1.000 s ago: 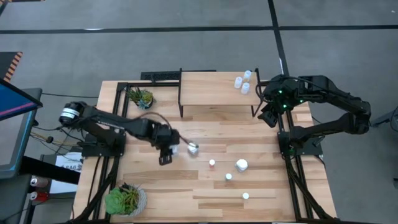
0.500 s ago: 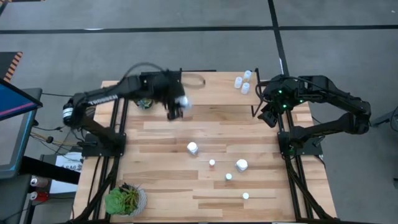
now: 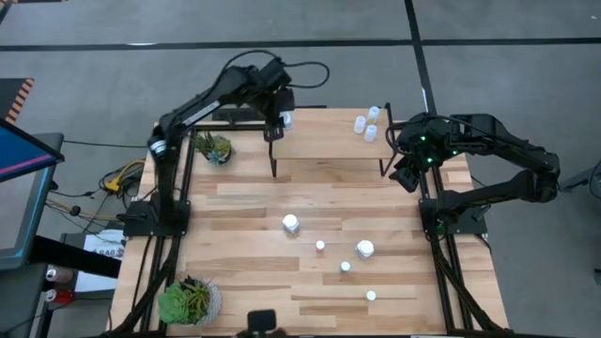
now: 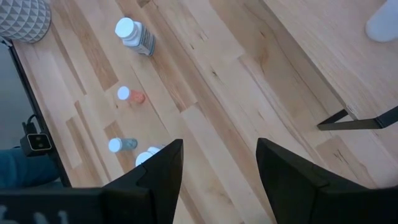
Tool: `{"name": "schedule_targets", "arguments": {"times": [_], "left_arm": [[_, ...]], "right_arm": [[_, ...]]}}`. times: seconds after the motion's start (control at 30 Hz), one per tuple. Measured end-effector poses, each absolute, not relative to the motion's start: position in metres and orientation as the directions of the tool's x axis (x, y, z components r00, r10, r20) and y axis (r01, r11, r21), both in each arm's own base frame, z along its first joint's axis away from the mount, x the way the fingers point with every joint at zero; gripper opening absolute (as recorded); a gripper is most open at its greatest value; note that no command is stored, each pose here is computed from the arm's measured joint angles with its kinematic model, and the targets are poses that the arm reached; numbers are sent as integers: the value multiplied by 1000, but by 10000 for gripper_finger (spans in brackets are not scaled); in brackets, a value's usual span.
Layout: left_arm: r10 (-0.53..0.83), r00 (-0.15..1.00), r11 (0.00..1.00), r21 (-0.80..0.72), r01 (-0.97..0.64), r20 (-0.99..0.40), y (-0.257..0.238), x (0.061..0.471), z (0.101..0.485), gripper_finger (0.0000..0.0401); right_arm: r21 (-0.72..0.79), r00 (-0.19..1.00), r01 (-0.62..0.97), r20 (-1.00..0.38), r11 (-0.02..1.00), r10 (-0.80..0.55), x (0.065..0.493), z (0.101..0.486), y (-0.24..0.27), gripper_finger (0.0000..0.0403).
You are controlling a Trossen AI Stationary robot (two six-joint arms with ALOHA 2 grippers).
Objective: Pick and place medicine bottles onto shelf by color
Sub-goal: Put the top left white and blue pill bottle on the shelf
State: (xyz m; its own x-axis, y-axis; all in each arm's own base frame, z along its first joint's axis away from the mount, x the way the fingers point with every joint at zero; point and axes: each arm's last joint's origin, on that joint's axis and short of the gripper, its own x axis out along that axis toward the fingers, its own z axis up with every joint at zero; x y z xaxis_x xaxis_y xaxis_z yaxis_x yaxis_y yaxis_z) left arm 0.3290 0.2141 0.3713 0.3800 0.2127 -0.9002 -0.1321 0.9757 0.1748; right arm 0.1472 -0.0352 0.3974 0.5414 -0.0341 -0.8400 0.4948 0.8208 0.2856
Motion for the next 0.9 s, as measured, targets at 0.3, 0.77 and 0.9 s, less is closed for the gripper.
{"name": "schedule_targets", "arguments": {"times": [0.3, 0.77, 0.9], "left_arm": [[164, 359, 986, 164, -29, -919, 243, 345, 352, 149], [185, 321, 979, 204, 26, -929, 249, 344, 343, 159], [207, 321, 975, 221, 6, -924, 250, 345, 343, 172]], "right_arm": [[285, 541, 495, -841, 821, -34, 147, 397, -35, 224], [282, 541, 490, -840, 825, -34, 147, 397, -35, 224], [282, 541, 490, -841, 825, -34, 147, 397, -35, 224]]}}
